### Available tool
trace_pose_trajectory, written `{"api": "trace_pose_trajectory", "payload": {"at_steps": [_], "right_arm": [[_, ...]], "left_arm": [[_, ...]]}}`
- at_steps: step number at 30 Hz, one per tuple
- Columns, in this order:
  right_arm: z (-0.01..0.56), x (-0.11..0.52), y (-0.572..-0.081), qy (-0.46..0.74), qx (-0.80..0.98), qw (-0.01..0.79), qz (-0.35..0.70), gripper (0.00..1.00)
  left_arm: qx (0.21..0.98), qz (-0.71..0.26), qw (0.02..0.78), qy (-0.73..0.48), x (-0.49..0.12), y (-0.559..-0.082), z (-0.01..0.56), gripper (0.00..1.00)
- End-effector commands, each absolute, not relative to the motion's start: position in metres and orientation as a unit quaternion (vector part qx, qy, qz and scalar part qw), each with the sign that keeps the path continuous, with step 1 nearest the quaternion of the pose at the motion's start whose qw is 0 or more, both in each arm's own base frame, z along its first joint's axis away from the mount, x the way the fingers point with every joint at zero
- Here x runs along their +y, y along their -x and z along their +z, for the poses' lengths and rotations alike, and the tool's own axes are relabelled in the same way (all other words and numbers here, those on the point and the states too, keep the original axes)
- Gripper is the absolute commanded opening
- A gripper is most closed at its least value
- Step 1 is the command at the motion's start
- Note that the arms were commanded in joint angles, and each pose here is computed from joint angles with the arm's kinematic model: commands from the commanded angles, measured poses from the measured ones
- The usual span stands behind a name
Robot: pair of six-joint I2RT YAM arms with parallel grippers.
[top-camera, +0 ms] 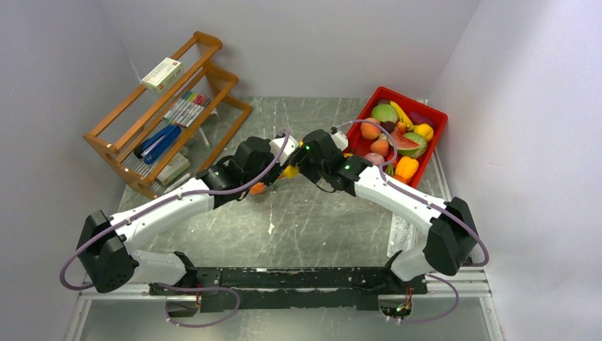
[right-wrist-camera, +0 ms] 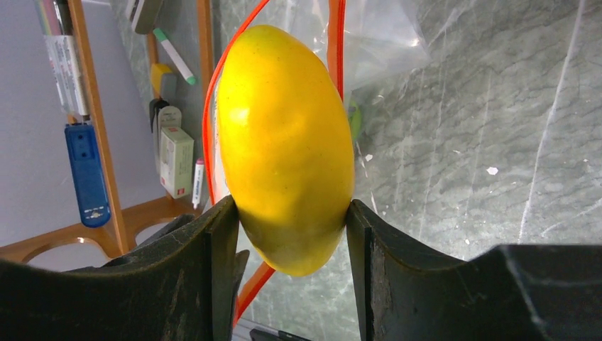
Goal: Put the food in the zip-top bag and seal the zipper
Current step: Place the fake fruit in the zipper food storage bag.
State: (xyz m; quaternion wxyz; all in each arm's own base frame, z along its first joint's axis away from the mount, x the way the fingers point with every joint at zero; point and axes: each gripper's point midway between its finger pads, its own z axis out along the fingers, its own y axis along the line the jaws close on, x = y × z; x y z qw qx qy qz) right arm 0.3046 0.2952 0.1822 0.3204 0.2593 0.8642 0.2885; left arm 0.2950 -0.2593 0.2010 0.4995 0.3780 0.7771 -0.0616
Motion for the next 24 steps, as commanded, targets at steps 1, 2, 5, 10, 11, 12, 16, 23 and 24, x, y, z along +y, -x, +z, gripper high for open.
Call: {"api": "trace_pose_trajectory", "payload": {"at_steps": [1,2,5,10,11,12,16,23,24], "right_arm": [[0.187,0.298,-0.311,-0.269,0.856,0.324,0.300,0.41],[0.186,0.298,-0.311,-0.270,0.856,0.323,0.301,0.41],[0.187,0.299,-0.312,-0.270,0.855,0.323,0.304,0.41],[0.192,0.311,-0.314,-0.261,0.854,0.307,0.330,0.41],[0.194,0.315,-0.314,-0.261,0.853,0.301,0.337,0.42],[0.197,0.318,-0.314,-0.261,0.851,0.294,0.348,0.42],[0.203,0.326,-0.309,-0.278,0.846,0.264,0.371,0.45],[0.207,0.326,-0.302,-0.331,0.827,0.219,0.399,0.60],[0.213,0.325,-0.304,-0.329,0.821,0.228,0.408,0.62]], "left_arm": [[0.778,-0.054,0.498,-0.378,-0.262,-0.297,0.199,0.44],[0.777,-0.056,0.499,-0.379,-0.262,-0.298,0.197,0.44],[0.776,-0.058,0.499,-0.381,-0.265,-0.299,0.196,0.29],[0.771,-0.082,0.511,-0.371,-0.270,-0.295,0.217,0.07],[0.769,-0.087,0.517,-0.365,-0.269,-0.294,0.222,0.07],[0.768,-0.095,0.522,-0.360,-0.269,-0.293,0.226,0.07],[0.760,-0.133,0.536,-0.342,-0.271,-0.282,0.243,0.07],[0.752,-0.175,0.558,-0.305,-0.268,-0.271,0.261,0.07],[0.754,-0.175,0.556,-0.303,-0.267,-0.271,0.261,0.07]]}}
